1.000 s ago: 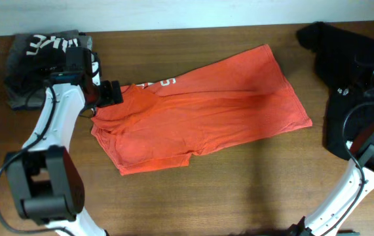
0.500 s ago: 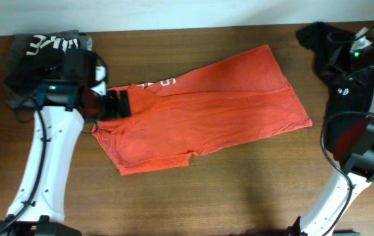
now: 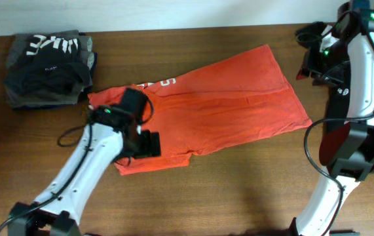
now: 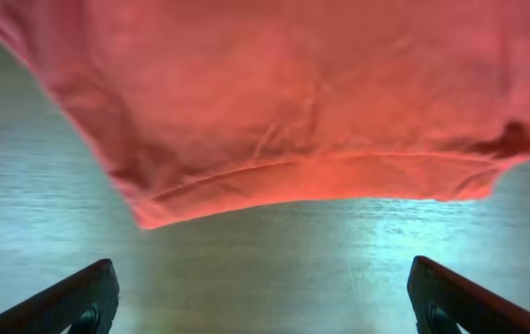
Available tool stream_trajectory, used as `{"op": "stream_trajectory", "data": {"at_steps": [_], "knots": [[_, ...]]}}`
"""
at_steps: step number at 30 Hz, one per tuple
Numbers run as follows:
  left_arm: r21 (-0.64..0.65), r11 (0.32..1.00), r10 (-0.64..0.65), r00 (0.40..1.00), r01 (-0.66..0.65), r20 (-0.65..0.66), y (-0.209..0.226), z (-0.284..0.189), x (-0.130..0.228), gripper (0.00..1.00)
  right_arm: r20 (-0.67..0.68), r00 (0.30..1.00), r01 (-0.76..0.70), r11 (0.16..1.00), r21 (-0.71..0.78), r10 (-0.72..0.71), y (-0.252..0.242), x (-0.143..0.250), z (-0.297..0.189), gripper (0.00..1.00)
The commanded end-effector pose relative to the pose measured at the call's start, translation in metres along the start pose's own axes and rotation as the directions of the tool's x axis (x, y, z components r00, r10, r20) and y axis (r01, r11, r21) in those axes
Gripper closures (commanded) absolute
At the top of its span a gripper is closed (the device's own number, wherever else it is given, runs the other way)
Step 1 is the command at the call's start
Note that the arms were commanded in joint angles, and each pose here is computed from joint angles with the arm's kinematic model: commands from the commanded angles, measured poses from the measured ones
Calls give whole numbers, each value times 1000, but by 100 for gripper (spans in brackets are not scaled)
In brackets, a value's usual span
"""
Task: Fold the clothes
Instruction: 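Move the left gripper to the shirt's front-left hem and grasp it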
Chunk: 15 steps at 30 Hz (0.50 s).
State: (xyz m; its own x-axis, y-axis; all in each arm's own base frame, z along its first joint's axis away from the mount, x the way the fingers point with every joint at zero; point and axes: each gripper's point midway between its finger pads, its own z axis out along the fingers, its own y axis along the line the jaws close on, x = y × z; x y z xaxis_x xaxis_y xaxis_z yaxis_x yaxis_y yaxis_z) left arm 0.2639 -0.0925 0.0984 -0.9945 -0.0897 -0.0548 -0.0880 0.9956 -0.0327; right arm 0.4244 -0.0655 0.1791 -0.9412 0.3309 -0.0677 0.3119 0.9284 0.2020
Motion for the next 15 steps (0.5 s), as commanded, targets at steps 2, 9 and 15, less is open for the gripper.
{"op": "stream_trajectory", "data": {"at_steps": [2,9,15], "knots": [[-9,995,-103,995,103,12,4,16,18,1,-33,999,0,999,44,1,-4,15,-2,52],[-41,978,-206,978,206,-7,18,33,42,1,-61,998,-8,999,50,11,-7,22,16,52],[-22,977,-214,977,214,18,19,47,44,1,-56,998,17,999,47,-15,1,20,29,51]]}}
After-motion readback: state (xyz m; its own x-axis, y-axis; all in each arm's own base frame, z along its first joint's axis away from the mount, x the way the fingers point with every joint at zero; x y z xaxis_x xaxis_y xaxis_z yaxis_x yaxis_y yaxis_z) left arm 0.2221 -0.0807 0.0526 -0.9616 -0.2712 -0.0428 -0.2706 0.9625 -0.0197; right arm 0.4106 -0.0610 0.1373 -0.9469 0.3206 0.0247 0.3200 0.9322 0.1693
